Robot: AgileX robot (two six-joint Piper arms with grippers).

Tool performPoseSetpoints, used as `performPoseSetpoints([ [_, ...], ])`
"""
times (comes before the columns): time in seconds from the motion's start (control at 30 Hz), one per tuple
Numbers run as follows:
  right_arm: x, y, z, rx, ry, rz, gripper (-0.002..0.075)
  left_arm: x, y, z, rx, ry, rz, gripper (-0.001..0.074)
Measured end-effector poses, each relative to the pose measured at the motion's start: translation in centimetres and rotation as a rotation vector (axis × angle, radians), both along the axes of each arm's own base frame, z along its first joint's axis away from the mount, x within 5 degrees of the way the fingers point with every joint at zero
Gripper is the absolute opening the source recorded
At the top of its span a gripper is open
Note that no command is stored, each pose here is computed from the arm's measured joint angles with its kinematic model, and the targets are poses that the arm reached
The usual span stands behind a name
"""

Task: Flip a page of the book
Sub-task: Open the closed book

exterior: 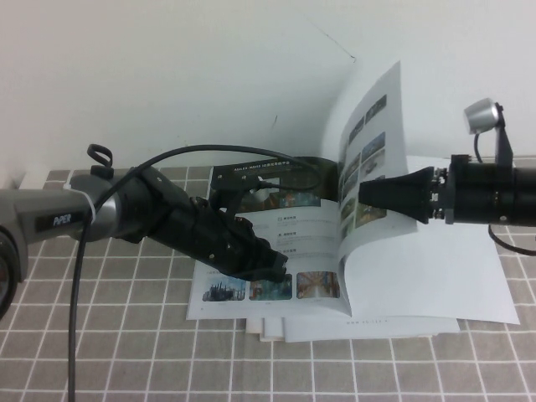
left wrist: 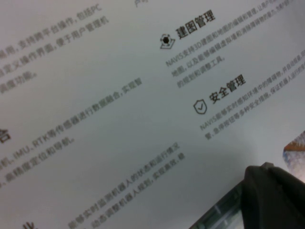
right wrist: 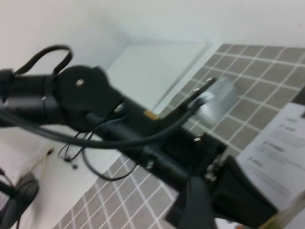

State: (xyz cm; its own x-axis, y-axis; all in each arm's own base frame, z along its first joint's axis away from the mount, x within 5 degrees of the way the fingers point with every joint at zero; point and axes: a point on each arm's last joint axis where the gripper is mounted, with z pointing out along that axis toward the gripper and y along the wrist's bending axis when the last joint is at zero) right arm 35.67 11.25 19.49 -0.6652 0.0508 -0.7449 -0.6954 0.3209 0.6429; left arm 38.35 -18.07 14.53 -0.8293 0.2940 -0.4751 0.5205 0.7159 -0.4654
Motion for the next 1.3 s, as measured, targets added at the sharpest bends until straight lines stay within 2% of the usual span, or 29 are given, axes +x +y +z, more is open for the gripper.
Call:
performPoseSetpoints([
  [0.37,-0.4,5.5,2.9,0.035,-0.142,0.176,0.0482,-0.1,0.0,0.0,0.001,0.004,-0.007,-0.0004],
  [0.8,0.6,5.4,5.0,0.064,-0.132,0.157,0.0482,-0.6,0.9,0.1,0.001,0.063,-0.076,-0.0004],
  [0.87,0.5,5.4,5.9,0.062,-0.152,0.163,0.0482,-0.7,1.2,0.7,0.034,0.034,-0.102,-0.0004],
  [0.97,0.2,5.4,7.7,0.056,-0.197,0.176,0.0482,-0.7,2.0,2.6,0.112,-0.062,-0.133,-0.0004],
  [1.03,-0.3,5.3,8.9,0.050,-0.227,0.185,0.0481,-0.7,2.8,5.0,0.148,-0.148,-0.113,-0.0004],
  [1.13,-0.9,5.2,10.0,0.035,-0.261,0.202,0.0469,-0.9,4.5,9.3,0.162,-0.275,-0.041,-0.0004],
  [1.3,-1.5,4.8,10.4,-0.019,-0.294,0.241,0.0414,-2.1,7.7,17.0,0.113,-0.515,0.142,-0.0004],
])
